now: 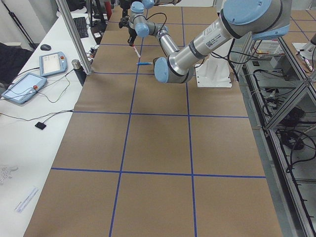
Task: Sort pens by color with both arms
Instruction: 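Lift the red-capped marker out and lay it beside the blue marker, then open the left gripper and raise it away while the right arm approaches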
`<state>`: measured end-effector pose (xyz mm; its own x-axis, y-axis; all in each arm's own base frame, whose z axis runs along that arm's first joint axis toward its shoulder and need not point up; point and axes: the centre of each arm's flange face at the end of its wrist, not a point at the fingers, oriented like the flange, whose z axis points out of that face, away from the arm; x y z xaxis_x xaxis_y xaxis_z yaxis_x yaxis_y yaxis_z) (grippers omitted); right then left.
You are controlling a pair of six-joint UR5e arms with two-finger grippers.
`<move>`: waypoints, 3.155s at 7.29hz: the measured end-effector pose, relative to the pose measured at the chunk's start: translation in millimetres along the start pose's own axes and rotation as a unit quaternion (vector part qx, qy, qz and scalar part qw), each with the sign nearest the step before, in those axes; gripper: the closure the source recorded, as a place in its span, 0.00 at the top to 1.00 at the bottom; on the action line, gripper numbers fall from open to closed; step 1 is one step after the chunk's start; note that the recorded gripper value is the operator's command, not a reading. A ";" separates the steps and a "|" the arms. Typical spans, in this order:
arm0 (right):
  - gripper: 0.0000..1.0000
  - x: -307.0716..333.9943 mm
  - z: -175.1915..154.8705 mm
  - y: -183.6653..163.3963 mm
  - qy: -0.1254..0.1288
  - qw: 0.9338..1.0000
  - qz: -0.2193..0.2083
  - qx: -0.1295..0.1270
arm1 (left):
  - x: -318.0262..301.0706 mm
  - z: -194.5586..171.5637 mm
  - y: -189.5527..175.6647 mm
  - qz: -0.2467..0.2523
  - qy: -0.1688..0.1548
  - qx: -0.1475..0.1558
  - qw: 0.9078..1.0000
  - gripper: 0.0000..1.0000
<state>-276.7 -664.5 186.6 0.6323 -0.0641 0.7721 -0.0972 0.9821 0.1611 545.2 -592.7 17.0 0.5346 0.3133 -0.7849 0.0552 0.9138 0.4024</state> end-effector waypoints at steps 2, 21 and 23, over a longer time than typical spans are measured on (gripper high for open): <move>0.99 1.7 -1.1 -1.3 0.001 1.000 -0.002 0.001 | -3.4 12.8 7.6 -0.010 0.010 -0.045 0.999 0.14; 0.98 -146.3 45.6 29.9 0.066 0.975 0.203 -0.070 | -269.6 -39.7 12.1 0.028 0.077 -0.127 0.988 0.88; 0.98 -192.5 59.6 57.1 0.103 0.956 0.255 -0.103 | -316.7 -54.9 29.3 0.035 0.077 -0.124 0.989 0.88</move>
<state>-449.7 -606.6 83.8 0.6824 0.4476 0.5779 -0.2933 0.8918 -0.3444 331.3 -651.0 251.5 0.3942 0.3958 -0.8294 -0.1957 0.9180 0.3450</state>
